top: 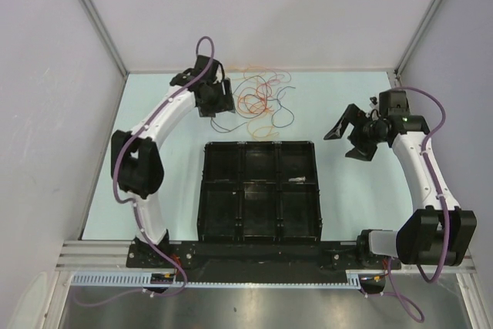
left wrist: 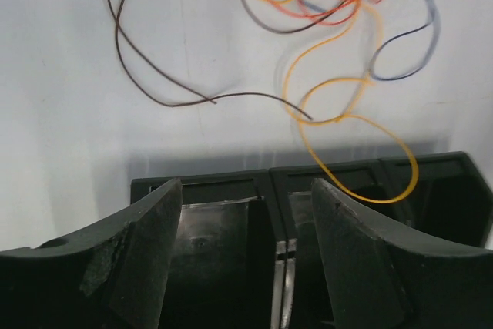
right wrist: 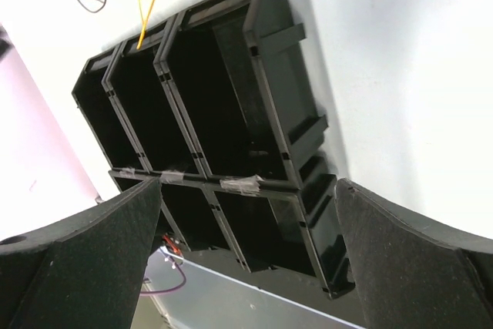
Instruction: Untangle the cables
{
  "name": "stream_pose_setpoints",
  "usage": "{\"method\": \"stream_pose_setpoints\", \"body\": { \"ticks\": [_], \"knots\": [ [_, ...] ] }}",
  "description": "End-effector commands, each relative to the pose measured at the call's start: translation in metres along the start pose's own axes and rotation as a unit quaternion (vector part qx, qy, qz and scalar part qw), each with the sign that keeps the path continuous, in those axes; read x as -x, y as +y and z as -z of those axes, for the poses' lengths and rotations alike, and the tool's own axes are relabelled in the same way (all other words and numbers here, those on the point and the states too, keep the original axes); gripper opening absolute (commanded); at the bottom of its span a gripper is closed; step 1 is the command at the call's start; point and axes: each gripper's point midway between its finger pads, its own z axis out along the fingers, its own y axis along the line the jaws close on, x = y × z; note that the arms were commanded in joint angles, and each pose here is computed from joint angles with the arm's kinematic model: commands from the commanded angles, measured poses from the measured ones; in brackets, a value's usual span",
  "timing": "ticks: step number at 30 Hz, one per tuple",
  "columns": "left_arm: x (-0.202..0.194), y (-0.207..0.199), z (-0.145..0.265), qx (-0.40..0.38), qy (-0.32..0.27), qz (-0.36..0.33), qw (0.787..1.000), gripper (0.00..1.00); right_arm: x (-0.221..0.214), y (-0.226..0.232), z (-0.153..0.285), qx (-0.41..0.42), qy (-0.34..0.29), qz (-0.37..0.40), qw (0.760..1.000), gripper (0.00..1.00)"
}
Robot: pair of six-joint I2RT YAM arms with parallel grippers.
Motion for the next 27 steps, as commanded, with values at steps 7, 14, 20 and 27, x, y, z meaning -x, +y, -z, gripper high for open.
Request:
{"method": "stream_pose_setpoints", "body": {
  "ticks": [7,14,20,27],
  "knots": [
    [0.009,0.052,-0.042,0.158,0.023,-0.037,0.987,0.67,0.003,0.002,0.021,0.011,-0.014,0.026,0.999,1.0],
    [0.007,0.074,-0.077,0.2,0.037,-0.067,0.977,0.63,0.004,-0.001,0.018,0.008,-0.006,0.025,1.0,1.0],
    [0.013,0.081,-0.096,0.167,0.029,-0.061,0.984,0.59,0.008,-0.005,0.014,0.0,-0.001,0.024,1.0,1.0],
    [0.011,0.094,-0.121,0.164,0.042,-0.067,0.983,0.55,0.011,-0.009,0.007,-0.009,0.01,0.017,1.0,1.0]
  ]
}}
